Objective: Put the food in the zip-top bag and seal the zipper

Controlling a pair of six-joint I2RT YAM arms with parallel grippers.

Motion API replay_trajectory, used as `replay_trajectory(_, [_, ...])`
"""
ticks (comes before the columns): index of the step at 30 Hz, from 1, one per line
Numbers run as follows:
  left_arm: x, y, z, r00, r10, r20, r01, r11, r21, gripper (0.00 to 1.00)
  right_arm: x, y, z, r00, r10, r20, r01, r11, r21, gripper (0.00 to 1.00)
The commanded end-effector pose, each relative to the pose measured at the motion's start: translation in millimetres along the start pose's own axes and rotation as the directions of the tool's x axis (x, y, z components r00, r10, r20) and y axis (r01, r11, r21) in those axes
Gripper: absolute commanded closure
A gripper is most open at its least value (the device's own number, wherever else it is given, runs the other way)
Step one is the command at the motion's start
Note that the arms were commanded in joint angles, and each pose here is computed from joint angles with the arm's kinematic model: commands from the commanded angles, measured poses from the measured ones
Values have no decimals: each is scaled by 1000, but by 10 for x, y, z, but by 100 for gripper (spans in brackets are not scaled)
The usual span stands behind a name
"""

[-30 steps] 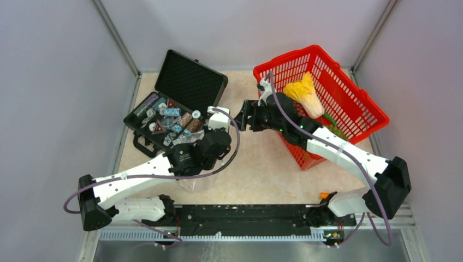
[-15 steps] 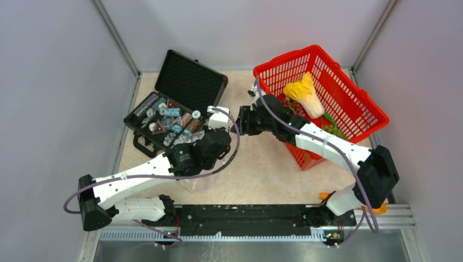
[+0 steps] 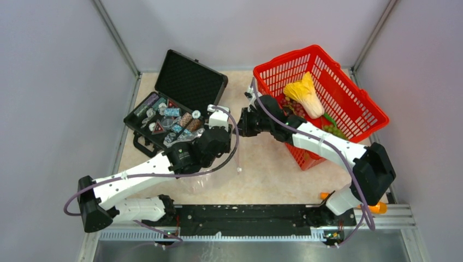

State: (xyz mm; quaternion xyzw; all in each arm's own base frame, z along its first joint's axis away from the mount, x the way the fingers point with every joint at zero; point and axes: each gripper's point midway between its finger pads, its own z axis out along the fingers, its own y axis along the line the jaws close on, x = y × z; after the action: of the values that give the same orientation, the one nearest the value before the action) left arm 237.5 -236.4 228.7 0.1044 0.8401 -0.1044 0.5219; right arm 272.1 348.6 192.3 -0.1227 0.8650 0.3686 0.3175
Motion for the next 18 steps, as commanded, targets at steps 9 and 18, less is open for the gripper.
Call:
replay_trajectory(9, [141, -266, 77, 984, -88, -157, 105, 989, 105, 42, -304, 187, -224, 987, -25, 158, 30, 999, -30, 100])
replay_trajectory(18, [82, -55, 38, 984, -77, -161, 76, 997, -12, 67, -356, 77, -331, 977, -20, 212, 12, 999, 43, 100])
